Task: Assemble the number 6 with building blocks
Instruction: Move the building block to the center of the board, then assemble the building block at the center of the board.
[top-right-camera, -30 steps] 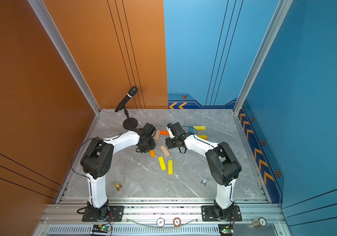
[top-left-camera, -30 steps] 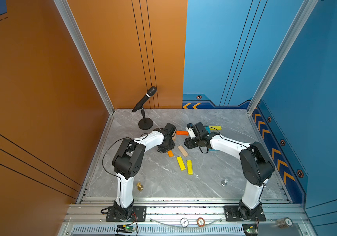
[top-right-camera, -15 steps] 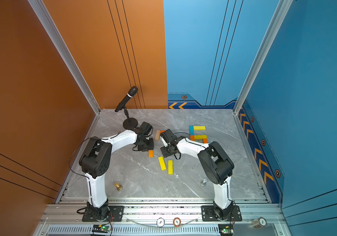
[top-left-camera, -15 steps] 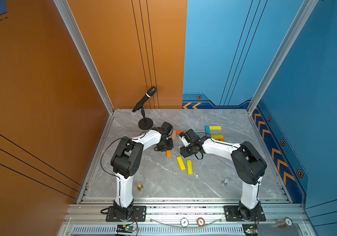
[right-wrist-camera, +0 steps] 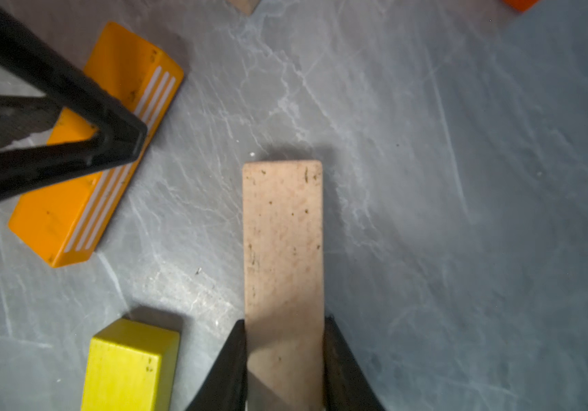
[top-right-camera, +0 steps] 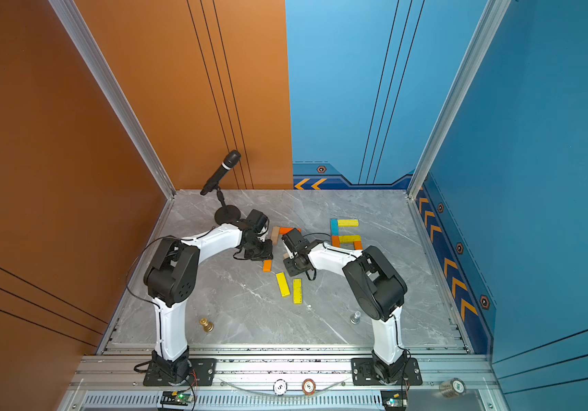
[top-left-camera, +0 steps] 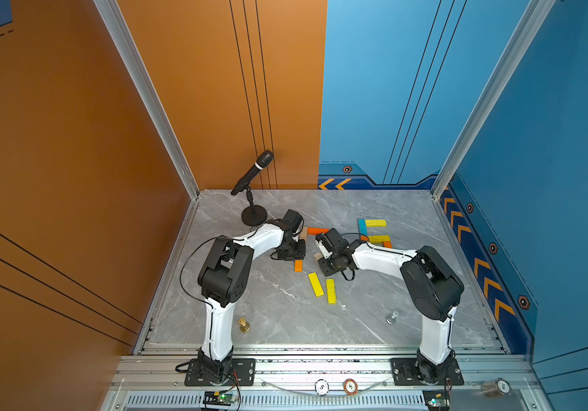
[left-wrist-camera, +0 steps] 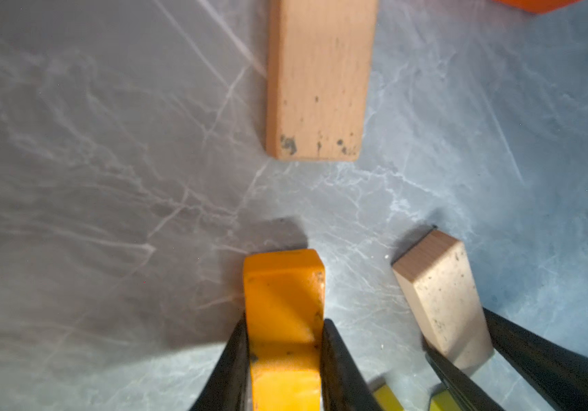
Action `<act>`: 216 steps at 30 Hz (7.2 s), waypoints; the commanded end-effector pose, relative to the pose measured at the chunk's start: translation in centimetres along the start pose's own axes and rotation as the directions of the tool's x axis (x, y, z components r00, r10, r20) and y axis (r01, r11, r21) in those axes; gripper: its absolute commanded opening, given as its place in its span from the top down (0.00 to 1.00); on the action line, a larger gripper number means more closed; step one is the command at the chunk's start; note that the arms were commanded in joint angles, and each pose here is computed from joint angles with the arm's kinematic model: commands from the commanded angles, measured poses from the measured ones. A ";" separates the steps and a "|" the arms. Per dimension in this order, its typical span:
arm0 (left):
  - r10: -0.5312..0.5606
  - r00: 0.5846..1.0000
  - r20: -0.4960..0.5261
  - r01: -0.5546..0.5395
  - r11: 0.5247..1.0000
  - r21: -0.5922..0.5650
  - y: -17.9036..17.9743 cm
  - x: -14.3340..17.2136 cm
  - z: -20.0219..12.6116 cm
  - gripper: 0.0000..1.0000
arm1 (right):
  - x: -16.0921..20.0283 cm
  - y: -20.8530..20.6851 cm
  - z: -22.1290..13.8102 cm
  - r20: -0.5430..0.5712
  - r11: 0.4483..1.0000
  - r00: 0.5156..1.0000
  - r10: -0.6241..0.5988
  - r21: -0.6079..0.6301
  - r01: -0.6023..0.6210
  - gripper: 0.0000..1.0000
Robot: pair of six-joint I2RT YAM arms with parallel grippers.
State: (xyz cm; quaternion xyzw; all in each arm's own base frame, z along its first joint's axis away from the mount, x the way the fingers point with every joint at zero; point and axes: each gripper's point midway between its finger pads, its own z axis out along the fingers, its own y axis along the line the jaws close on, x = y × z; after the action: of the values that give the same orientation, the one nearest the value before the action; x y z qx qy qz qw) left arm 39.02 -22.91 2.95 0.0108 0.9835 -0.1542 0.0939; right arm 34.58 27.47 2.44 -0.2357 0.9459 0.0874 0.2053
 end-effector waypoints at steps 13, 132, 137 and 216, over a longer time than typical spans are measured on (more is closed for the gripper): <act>0.119 0.992 -0.045 -0.122 0.990 -0.071 0.4 -0.9 0.7 0.69 | 1.5 -2.0 -1.8 0.035 0.998 0.997 0.066 0.014 -0.066 0.71; 0.111 0.990 0.083 -0.090 0.971 -0.223 2.9 0.4 -5.0 0.73 | 1.1 -2.0 -1.0 0.020 0.997 0.997 0.072 -0.008 -0.071 0.66; 0.078 0.994 0.080 -0.056 0.968 -0.244 3.6 -0.8 -3.6 0.71 | 1.0 -2.1 -1.1 0.022 0.997 0.997 0.072 -0.007 -0.072 0.66; 0.061 0.998 0.012 -0.058 0.976 -0.211 2.4 -1.6 0.9 0.61 | 1.4 -2.1 -0.1 -0.013 0.997 0.997 0.076 -0.019 -0.076 0.66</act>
State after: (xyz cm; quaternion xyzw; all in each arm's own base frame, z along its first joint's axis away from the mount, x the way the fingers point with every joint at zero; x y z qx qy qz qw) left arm 41.32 -20.10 2.57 0.0261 0.9909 -0.0398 0.1256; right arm 34.61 25.07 2.47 -0.2000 0.9513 0.1019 0.2114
